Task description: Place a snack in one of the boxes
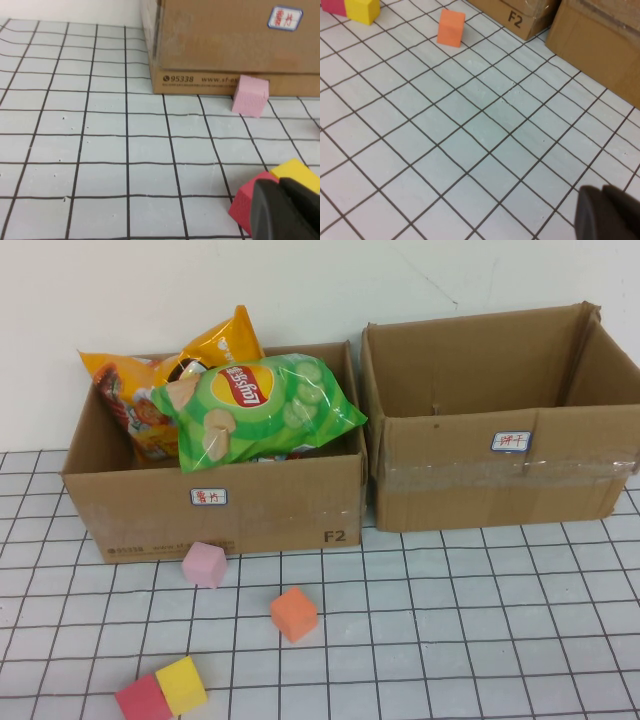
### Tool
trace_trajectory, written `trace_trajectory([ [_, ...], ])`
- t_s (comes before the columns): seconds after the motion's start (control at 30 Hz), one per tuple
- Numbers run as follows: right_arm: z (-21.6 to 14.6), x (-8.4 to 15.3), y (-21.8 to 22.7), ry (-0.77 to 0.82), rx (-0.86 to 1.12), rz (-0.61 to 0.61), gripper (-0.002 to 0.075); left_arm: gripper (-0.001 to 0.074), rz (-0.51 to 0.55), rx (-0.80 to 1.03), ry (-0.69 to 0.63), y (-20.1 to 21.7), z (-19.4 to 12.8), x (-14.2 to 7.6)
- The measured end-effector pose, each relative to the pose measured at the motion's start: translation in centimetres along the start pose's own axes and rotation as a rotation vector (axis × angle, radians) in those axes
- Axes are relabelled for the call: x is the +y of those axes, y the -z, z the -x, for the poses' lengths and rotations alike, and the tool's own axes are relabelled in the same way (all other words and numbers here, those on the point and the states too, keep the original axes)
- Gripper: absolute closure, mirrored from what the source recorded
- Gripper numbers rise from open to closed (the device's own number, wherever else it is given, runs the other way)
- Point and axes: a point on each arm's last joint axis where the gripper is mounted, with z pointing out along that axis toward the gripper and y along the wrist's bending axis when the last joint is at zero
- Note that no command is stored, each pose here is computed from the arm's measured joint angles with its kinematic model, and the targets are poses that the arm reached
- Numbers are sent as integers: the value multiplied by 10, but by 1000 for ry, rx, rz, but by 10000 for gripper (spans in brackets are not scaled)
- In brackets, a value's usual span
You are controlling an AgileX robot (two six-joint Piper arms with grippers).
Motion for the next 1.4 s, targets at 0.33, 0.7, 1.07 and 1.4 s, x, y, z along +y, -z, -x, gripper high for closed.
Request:
trace_trajectory([
  [0.33, 0, 0, 0, -1, 1, 1, 726, 736, 36, -6, 21, 1, 1, 2],
  [0.7, 0, 0, 0, 0, 0, 3, 726, 736, 15, 6, -45, 1, 0, 0],
  [1.07, 0, 0, 0, 0, 0, 3, 726, 736, 44, 0, 10, 1, 0, 1],
  [1.4, 0, 0, 0, 1, -1, 4, 726, 736, 75, -4, -38, 1, 0, 2],
])
